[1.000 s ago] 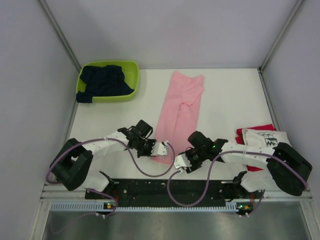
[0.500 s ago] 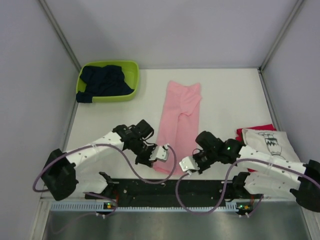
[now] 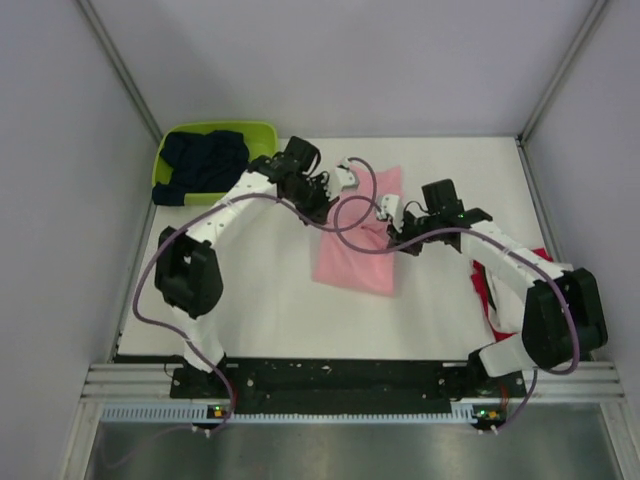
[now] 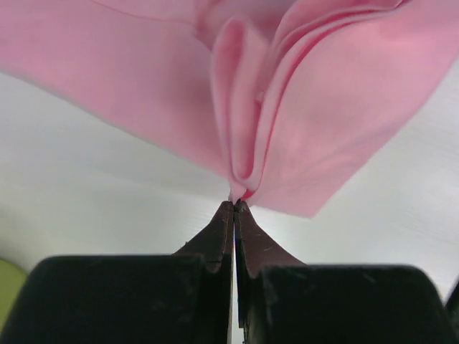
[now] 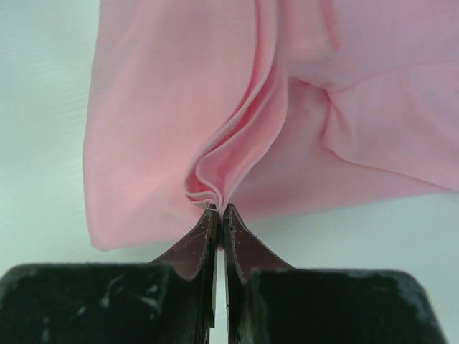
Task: Fold and stack the t-shirts
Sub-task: Fold the folded rectangular tshirt in 1/3 of the way, then grab one side of the 2/3 rectangular tshirt with both arms, then fold the long partially folded tshirt into a neat square, then put the neatly folded tshirt into the corner of the board with the right arm
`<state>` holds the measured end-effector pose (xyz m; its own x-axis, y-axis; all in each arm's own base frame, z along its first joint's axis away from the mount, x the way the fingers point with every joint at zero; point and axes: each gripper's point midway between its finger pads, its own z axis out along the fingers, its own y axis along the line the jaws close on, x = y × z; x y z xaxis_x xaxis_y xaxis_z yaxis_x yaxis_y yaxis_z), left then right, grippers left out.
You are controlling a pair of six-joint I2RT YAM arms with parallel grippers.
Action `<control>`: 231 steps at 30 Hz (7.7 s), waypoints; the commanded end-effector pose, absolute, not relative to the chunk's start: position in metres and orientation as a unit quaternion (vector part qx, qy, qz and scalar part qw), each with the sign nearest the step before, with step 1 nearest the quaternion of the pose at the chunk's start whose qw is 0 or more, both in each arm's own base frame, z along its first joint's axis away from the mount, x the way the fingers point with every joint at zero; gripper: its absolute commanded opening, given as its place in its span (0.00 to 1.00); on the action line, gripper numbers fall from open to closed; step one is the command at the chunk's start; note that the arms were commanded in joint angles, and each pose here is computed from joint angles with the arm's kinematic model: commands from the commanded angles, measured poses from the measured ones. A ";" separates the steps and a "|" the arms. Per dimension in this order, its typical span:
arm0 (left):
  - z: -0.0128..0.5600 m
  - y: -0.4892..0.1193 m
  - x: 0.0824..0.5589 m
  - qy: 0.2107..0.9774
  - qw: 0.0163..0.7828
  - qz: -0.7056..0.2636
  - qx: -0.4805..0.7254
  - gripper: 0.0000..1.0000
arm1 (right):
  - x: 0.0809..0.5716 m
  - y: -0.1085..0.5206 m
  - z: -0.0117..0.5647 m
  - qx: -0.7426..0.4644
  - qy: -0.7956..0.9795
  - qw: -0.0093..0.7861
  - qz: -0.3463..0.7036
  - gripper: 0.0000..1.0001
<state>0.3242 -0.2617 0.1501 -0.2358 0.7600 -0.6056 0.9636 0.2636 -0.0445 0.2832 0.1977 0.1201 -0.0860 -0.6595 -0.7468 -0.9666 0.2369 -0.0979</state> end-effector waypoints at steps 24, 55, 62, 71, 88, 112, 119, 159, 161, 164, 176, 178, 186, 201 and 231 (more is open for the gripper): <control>0.103 -0.262 0.448 0.812 0.266 -0.073 0.515 0.47 | 0.437 0.167 0.092 -0.428 0.791 0.414 0.139 0.11; 0.037 -0.245 0.275 0.767 0.158 -0.170 0.598 0.52 | 0.272 0.171 0.024 0.004 0.933 0.163 0.321 0.05; 0.075 -0.238 0.241 0.711 0.161 -0.205 0.653 0.56 | 0.307 0.159 0.089 -0.046 0.921 0.246 0.299 0.14; 0.068 -0.257 0.284 0.631 0.298 -0.163 0.697 0.64 | 0.250 0.199 0.133 -0.562 0.671 0.435 0.211 0.48; 0.035 -0.251 0.284 0.657 0.257 -0.158 0.691 0.13 | 0.231 0.202 0.033 -0.713 0.596 0.347 0.129 0.52; 0.109 -0.197 0.146 0.694 0.118 -0.279 0.653 0.00 | 0.126 0.185 0.095 -0.734 0.625 0.215 0.158 0.00; 0.154 -0.191 0.118 0.675 0.138 -0.308 0.656 0.00 | 0.108 0.198 0.146 -0.720 0.598 0.273 0.220 0.00; 0.137 -0.200 0.476 0.856 0.333 0.010 0.395 0.58 | 0.481 0.192 0.107 -0.286 0.884 0.360 0.089 0.38; 0.169 -0.194 0.488 0.855 0.372 0.009 0.362 0.61 | 0.488 0.191 0.130 -0.234 0.891 0.374 0.104 0.37; 0.188 -0.206 0.468 0.852 0.383 -0.052 0.353 0.62 | 0.473 0.192 0.157 -0.165 0.898 0.384 0.137 0.39; 0.125 -0.271 0.400 0.841 0.314 -0.255 0.360 0.05 | 0.395 0.234 0.115 -0.103 0.892 0.303 0.319 0.00; 0.106 -0.264 0.420 0.864 0.296 -0.229 0.337 0.05 | 0.409 0.232 0.095 -0.094 0.900 0.294 0.307 0.00; 0.062 -0.243 0.450 0.898 0.260 -0.187 0.303 0.04 | 0.452 0.226 0.068 -0.067 0.916 0.281 0.279 0.00; 0.148 -0.207 0.442 0.869 0.372 -0.139 0.294 0.51 | 0.386 0.204 0.114 -0.088 0.921 0.256 0.280 0.64; 0.094 -0.190 0.385 0.900 0.292 -0.153 0.286 0.55 | 0.326 0.185 0.060 -0.117 0.945 0.127 0.279 0.00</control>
<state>0.3571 -0.1998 0.0319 -0.7405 0.4639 -0.4863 0.6012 0.7806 -0.1708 0.3188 0.2161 0.0229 -0.9833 -0.0059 -0.1821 -0.1264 0.7418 0.6586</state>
